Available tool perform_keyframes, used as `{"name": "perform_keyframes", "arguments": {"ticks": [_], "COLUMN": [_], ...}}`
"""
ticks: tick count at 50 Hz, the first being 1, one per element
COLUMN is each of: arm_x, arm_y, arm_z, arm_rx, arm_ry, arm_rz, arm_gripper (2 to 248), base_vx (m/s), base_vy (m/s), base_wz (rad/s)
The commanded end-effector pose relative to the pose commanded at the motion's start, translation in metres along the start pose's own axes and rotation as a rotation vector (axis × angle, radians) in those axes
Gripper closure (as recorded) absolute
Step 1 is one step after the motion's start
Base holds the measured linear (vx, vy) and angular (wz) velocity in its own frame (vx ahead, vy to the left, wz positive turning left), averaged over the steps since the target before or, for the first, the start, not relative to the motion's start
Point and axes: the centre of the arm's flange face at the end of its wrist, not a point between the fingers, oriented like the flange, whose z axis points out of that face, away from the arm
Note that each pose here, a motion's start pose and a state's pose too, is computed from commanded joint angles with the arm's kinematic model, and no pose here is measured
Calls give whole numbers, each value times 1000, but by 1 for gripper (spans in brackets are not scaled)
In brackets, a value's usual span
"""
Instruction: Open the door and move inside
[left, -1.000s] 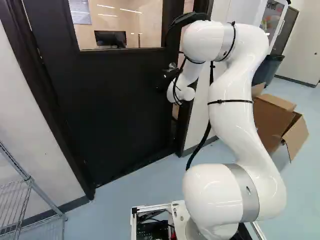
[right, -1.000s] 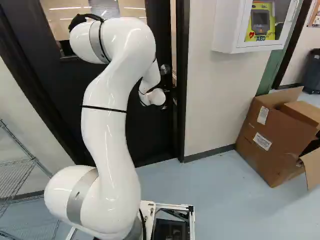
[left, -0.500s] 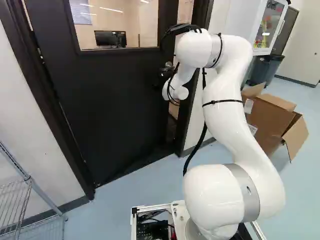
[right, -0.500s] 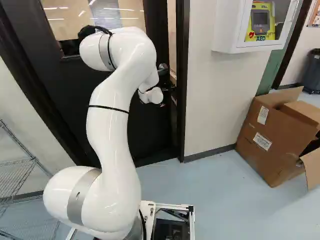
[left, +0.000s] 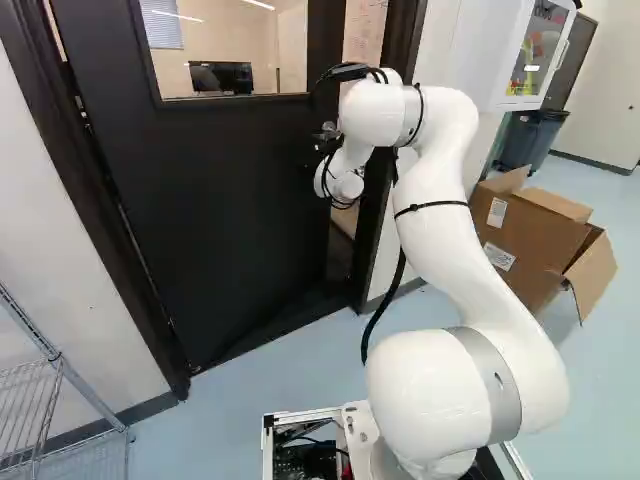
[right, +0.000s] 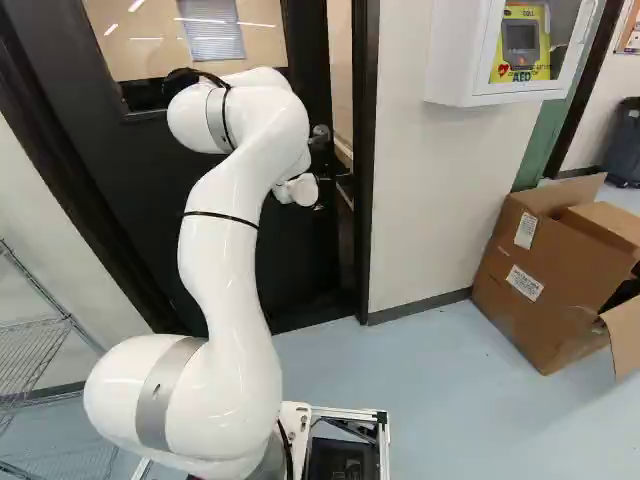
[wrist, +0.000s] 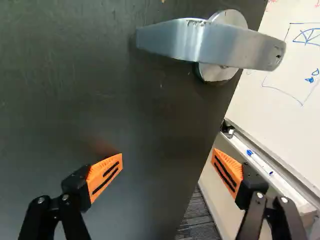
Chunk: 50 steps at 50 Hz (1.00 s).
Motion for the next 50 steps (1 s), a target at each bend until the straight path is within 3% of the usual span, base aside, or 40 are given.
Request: {"name": "perform_keyframes", "arguments": {"ticks": [50], "arm_x": [-3], "arm_y": [-62], "arm_z": [63], "arm_rx": [69], "arm_ry": [81], "arm_rz": [-9], "arm_gripper": [3], "base_vx": [0], "base_vy": [0], "base_wz": [0]}}
